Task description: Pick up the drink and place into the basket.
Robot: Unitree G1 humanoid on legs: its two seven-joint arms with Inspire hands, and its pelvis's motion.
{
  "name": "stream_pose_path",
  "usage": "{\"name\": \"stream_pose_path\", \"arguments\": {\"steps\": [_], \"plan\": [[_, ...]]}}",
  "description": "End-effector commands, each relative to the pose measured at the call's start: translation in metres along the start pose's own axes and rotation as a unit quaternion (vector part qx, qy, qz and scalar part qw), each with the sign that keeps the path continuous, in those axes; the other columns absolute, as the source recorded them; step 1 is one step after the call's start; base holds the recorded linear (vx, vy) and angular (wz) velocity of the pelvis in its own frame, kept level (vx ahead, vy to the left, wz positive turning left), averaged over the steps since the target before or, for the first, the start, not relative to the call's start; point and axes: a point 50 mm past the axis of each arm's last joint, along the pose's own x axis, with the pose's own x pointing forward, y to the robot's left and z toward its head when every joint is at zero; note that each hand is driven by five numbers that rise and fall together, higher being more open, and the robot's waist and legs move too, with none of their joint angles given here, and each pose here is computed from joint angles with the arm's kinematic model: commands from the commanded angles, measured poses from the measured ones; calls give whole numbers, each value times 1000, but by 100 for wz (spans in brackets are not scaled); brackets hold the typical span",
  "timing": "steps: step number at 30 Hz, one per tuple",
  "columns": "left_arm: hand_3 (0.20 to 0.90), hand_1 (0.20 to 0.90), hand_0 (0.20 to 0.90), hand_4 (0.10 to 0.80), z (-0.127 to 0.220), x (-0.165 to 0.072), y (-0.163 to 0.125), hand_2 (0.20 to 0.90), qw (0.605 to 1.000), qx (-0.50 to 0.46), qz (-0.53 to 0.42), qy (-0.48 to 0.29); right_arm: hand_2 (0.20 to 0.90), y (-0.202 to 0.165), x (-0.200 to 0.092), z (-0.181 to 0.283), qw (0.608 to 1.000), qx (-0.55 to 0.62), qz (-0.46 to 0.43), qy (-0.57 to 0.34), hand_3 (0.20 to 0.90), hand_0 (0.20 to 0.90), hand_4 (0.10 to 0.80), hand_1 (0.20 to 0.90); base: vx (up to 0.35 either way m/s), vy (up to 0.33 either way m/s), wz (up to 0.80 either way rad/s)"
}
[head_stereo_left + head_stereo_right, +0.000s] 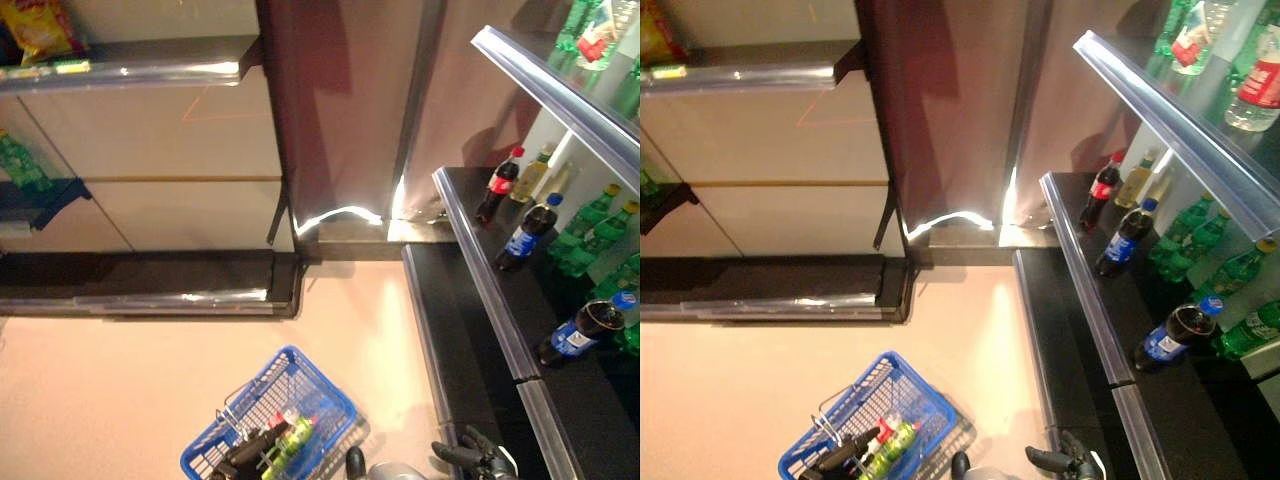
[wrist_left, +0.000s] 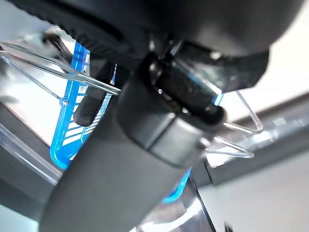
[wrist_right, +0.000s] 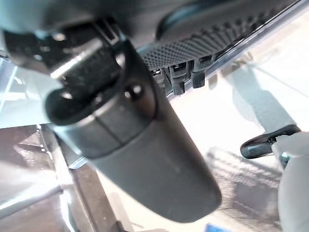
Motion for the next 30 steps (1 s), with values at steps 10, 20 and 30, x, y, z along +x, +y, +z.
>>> {"name": "stream_pose_path", "arguments": {"steps": [10,20,30], "plan": [[200,300,300,100,32,3,-19,300,991,-35,-102,-78,900,-31,-2,6,998,-52,-46,8,900,900,800,900,371,262,-65],[200,300,300,100,51,9,-27,300,992,14,-97,-75,900,-8,-8,-13,1000,-19,-3,-5,900,900,800,900,168,196,-45],[200,300,300,100,77,6,-29,300,989,24,-83,-120,900,17,-1,-2,999,-4,27,-19,900,900,800,900,-187,-62,-103]]}}
